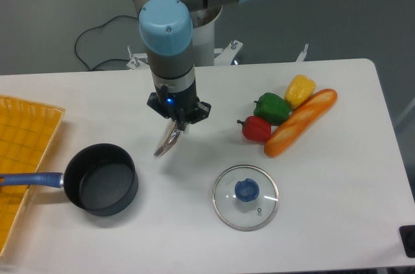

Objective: Pick up the toast
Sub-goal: 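Lift the bagged toast up off the table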

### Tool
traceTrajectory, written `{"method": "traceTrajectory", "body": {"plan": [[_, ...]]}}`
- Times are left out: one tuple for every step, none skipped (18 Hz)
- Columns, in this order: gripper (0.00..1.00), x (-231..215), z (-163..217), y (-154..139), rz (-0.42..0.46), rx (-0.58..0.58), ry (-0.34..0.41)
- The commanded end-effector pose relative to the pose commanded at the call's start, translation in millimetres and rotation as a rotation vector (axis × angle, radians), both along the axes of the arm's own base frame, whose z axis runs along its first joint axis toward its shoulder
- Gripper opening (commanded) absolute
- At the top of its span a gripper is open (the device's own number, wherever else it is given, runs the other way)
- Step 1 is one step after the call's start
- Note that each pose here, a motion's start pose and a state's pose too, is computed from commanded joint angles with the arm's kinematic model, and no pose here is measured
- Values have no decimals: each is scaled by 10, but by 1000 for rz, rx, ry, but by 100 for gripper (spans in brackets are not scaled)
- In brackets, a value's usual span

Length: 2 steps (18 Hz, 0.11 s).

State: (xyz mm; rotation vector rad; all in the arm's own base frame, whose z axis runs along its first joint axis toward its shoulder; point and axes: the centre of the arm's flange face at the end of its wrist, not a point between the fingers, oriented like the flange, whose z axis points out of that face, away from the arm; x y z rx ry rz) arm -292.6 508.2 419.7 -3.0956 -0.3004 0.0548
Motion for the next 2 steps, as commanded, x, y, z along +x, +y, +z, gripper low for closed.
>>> {"method": "traceTrajectory", "body": {"plan": [[0,1,-2,-1,0,-1,-1],[0,3,6,-6,0,-2,0]]}}
